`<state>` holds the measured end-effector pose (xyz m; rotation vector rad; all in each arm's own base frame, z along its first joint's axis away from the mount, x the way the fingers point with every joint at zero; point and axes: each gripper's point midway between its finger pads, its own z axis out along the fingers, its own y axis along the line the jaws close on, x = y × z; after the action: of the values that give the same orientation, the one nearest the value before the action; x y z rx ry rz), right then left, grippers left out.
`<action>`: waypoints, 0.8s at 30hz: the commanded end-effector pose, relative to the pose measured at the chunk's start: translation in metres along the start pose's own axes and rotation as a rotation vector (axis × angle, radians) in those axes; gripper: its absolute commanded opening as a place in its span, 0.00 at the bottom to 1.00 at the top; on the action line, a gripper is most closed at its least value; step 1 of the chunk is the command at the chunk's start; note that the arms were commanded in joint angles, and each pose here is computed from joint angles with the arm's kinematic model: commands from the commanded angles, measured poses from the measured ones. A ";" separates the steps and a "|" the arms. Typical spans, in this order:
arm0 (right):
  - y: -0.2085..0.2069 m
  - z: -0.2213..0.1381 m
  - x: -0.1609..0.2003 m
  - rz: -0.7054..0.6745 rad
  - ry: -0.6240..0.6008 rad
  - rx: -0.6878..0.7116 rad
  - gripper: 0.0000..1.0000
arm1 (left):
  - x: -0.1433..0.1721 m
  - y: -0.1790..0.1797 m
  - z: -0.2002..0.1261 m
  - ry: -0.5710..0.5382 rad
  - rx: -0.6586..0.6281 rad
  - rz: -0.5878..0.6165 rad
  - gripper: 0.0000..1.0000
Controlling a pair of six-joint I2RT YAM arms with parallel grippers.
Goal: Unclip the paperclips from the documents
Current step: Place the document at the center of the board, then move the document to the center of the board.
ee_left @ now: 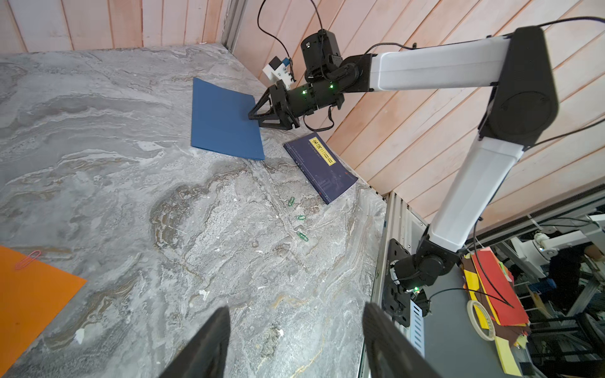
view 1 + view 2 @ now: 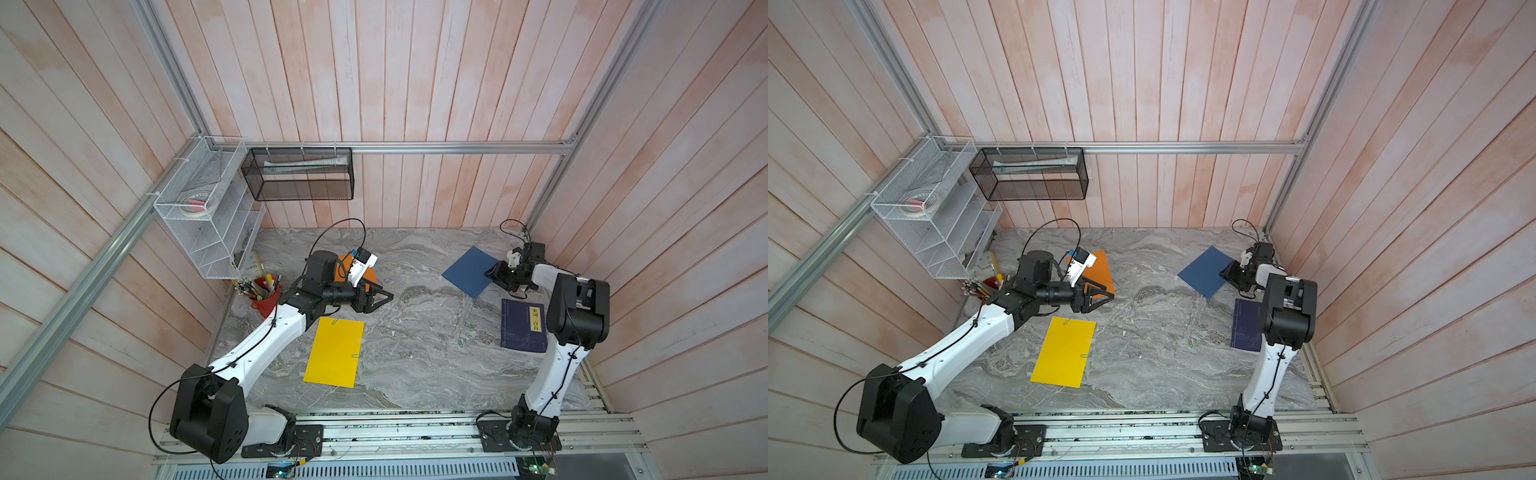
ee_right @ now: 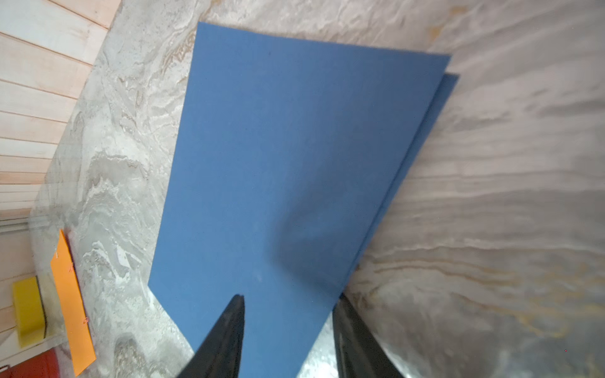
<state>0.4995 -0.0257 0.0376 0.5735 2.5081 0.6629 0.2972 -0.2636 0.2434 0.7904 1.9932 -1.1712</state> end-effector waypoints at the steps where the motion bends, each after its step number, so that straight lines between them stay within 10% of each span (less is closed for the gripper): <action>1: 0.008 -0.023 -0.013 -0.044 -0.032 0.053 0.48 | 0.006 0.012 -0.004 -0.006 -0.072 -0.031 0.67; 24: 0.120 -0.082 0.101 -0.265 0.074 -0.191 0.57 | 0.115 0.096 -0.043 0.098 -0.622 -0.463 0.67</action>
<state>0.4186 0.0751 0.1169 0.2268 2.5175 0.7575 0.2964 -0.1911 0.1373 0.2105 2.4494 -0.7849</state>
